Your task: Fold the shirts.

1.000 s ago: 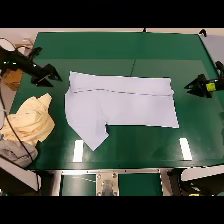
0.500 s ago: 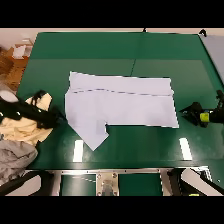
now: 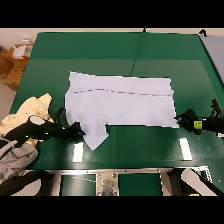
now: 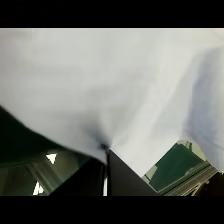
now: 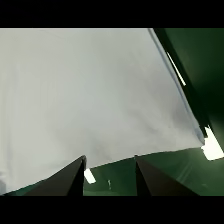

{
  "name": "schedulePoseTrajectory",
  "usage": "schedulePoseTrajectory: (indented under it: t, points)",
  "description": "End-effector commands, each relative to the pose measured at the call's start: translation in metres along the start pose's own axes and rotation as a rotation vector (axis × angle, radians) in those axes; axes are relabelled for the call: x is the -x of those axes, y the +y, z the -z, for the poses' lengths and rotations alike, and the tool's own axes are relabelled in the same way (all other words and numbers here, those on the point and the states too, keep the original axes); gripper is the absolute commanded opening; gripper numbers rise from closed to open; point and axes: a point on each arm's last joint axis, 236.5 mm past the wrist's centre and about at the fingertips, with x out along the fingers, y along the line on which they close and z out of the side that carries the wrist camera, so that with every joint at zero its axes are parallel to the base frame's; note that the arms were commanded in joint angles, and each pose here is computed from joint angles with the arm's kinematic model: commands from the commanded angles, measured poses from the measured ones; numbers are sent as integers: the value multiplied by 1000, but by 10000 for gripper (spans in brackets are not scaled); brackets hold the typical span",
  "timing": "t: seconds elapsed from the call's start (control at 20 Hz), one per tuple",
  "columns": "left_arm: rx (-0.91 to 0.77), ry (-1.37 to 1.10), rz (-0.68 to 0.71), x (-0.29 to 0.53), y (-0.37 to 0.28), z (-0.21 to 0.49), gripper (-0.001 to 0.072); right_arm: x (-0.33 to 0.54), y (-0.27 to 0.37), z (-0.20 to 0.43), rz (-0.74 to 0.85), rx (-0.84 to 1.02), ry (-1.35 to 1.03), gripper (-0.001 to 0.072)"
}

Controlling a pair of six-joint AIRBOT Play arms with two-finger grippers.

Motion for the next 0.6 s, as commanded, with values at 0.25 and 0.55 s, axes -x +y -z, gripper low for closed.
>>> schedulePoseTrajectory:
  t: [0.25,0.55]
  points:
    - [-179,-56,39,23,-56,-38,27,10,-20,16,-15,-196,50,485]
    - [-210,-53,43,25,-59,-38,27,-37,-43,22,23,-304,-10,495]
